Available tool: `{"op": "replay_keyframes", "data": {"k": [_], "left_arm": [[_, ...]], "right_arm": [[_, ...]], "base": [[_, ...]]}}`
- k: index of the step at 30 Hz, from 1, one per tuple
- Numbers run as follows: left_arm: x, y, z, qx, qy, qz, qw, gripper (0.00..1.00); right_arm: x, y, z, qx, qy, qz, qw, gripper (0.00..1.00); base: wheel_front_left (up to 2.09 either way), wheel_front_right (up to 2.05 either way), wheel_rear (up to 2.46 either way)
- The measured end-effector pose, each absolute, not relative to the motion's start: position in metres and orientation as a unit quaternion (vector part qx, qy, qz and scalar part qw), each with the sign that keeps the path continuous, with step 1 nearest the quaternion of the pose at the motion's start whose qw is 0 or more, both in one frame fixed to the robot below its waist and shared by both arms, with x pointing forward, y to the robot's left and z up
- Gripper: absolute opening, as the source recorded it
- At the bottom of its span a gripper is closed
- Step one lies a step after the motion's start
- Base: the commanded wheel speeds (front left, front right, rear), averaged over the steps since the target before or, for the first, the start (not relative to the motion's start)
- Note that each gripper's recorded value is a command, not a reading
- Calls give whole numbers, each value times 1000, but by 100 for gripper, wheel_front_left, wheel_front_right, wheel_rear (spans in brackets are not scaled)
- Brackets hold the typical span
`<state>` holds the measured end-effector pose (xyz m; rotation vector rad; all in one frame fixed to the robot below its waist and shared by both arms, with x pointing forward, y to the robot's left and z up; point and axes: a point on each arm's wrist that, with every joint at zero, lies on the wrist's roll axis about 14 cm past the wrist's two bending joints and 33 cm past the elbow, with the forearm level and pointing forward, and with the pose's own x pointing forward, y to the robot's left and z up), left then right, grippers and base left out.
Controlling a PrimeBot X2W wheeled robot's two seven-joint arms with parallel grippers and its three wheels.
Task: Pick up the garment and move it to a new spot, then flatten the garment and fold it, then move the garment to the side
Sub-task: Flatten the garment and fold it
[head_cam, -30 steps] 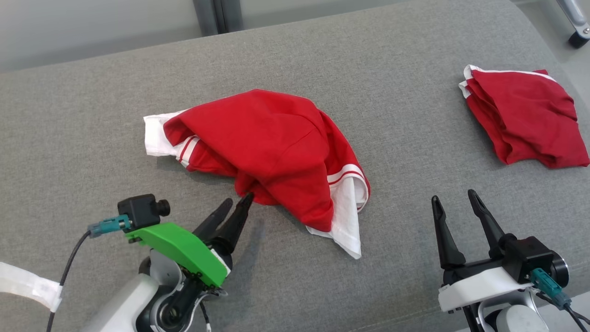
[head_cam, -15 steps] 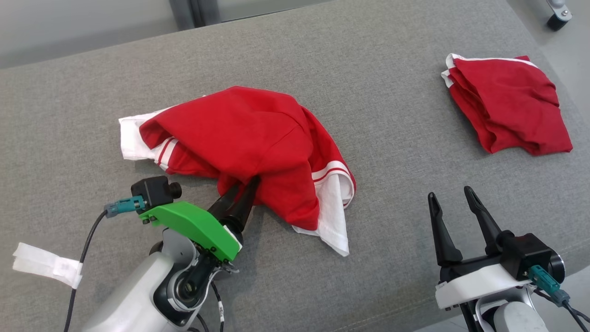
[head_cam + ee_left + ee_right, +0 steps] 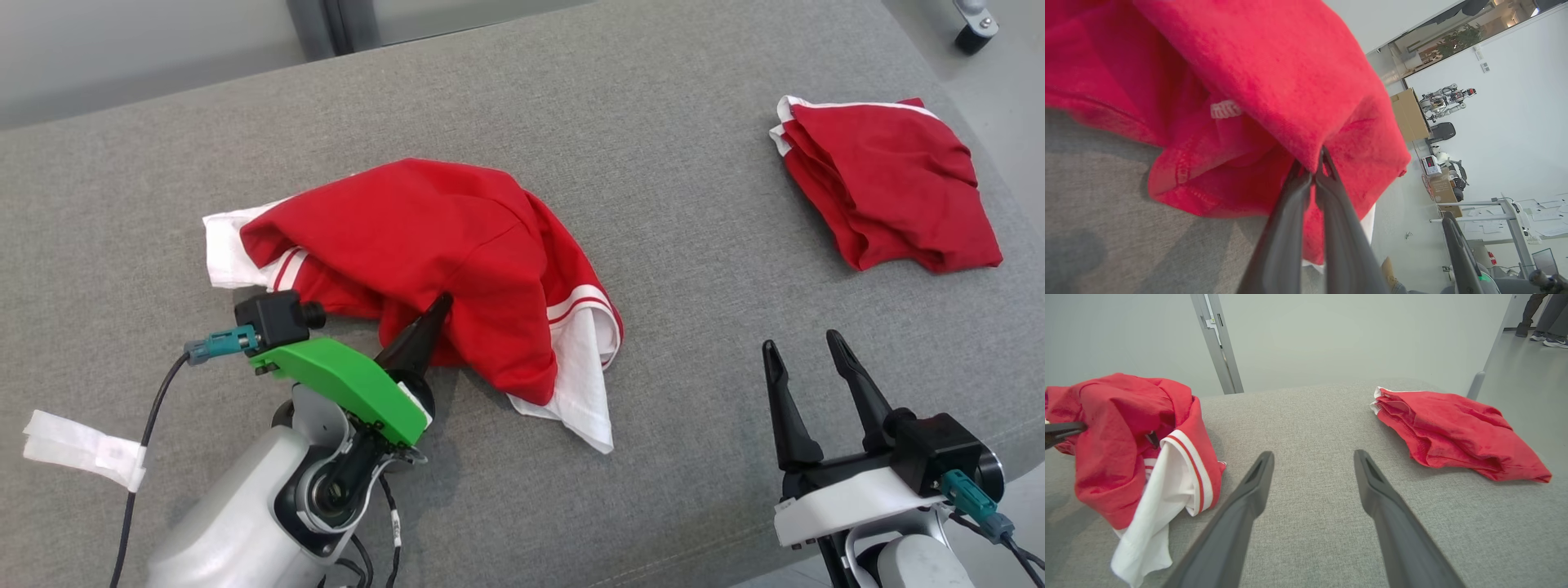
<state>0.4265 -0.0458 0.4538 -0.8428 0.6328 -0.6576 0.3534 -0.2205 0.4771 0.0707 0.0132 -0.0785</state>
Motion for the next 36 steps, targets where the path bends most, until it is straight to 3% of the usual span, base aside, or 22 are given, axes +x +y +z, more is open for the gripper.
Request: {"op": "replay_keyframes", "data": {"k": [11,17,23,29,36], "left_arm": [[432,-13,492,-337,229,-338,848,0],[417,58,504,-228,225,-322,891,0],[397,138,488,-103,271,-252,923,0],[349,178,442,-43,363,-203,908,0],[331,191,422,-50,375,-160,912,0]], "right_arm": [[350,-221,479,37,3,-40,998,100],[347,-221,478,38,5,-40,998,100],[352,-210,473,42,10,-22,999,100],[360,-201,473,43,10,-8,999,100],[364,-200,471,38,13,-5,999,100]], "base": [[0,0,0],[0,0,0],[0,0,0],[0,0,0],[0,0,0]]}}
